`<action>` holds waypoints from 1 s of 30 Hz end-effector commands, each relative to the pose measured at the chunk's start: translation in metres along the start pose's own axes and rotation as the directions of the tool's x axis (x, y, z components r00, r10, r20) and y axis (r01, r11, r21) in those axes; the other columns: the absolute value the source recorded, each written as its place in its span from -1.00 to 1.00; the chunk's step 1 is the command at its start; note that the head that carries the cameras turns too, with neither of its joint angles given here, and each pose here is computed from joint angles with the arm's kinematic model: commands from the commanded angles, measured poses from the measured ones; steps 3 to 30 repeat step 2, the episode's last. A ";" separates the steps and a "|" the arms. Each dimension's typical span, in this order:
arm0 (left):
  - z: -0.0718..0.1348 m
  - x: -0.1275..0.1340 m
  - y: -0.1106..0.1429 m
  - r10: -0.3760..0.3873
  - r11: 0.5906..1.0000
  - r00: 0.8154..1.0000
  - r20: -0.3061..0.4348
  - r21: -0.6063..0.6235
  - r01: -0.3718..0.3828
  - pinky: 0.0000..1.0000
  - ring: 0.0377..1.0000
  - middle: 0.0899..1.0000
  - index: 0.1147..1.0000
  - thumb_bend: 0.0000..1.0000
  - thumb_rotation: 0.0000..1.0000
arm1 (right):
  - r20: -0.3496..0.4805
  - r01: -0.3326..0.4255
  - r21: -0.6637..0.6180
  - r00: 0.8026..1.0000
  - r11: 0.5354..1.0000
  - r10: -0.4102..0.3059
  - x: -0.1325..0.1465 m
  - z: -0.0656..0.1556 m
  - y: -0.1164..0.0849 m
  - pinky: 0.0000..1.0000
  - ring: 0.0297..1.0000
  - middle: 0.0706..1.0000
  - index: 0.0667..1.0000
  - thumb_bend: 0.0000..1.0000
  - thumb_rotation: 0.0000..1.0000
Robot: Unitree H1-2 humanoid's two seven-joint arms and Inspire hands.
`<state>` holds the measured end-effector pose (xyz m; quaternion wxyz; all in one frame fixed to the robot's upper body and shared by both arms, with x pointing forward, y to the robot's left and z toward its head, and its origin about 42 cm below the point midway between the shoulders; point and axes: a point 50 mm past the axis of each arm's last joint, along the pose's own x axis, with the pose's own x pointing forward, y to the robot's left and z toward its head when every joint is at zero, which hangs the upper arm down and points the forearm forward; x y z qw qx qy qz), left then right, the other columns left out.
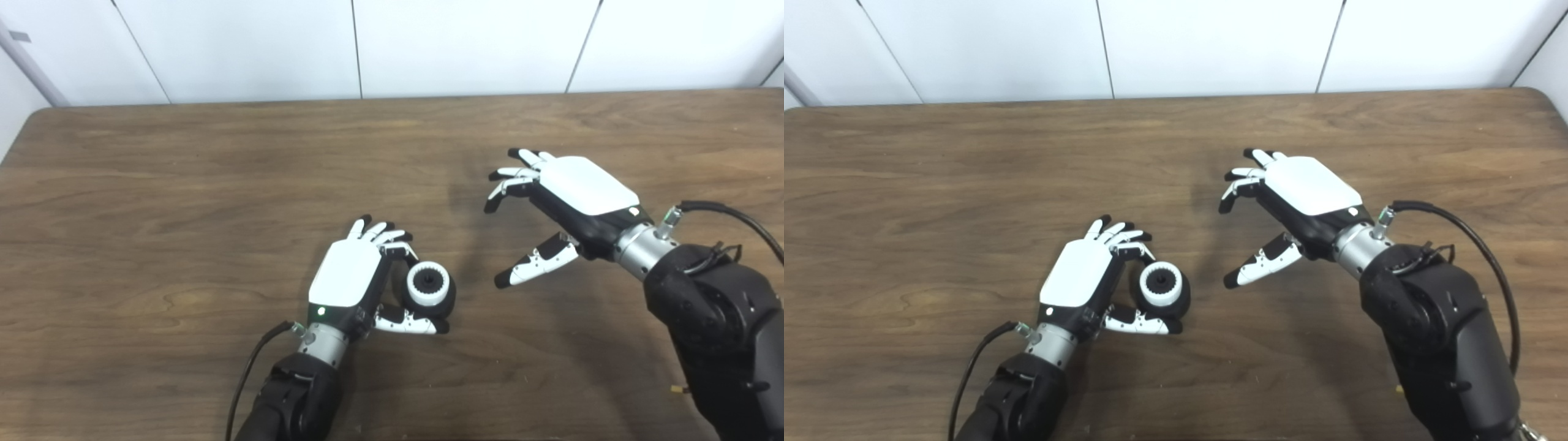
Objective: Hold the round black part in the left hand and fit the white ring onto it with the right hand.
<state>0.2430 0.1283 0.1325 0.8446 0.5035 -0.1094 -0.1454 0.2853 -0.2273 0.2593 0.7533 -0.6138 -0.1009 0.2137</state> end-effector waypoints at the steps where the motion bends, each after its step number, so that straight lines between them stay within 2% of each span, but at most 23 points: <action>1: 0.000 -0.001 0.009 0.011 1.000 1.000 0.004 0.001 -0.011 1.00 0.84 0.67 0.34 0.59 -0.37 | 0.003 0.079 -0.025 0.997 0.997 -0.079 -0.004 0.002 -0.013 1.00 1.00 0.73 0.31 0.72 0.08; 2: 0.000 -0.001 0.009 0.009 1.000 1.000 0.003 0.000 -0.009 1.00 0.85 0.68 0.38 0.63 -0.35 | 0.001 0.080 -0.024 0.997 0.997 -0.080 -0.004 0.002 -0.013 1.00 1.00 0.73 0.31 0.70 0.10; 30: 0.000 -0.001 0.009 0.009 1.000 1.000 0.003 0.000 -0.009 1.00 0.85 0.68 0.38 0.63 -0.35 | 0.001 0.080 -0.024 0.997 0.997 -0.080 -0.004 0.002 -0.013 1.00 1.00 0.73 0.31 0.70 0.10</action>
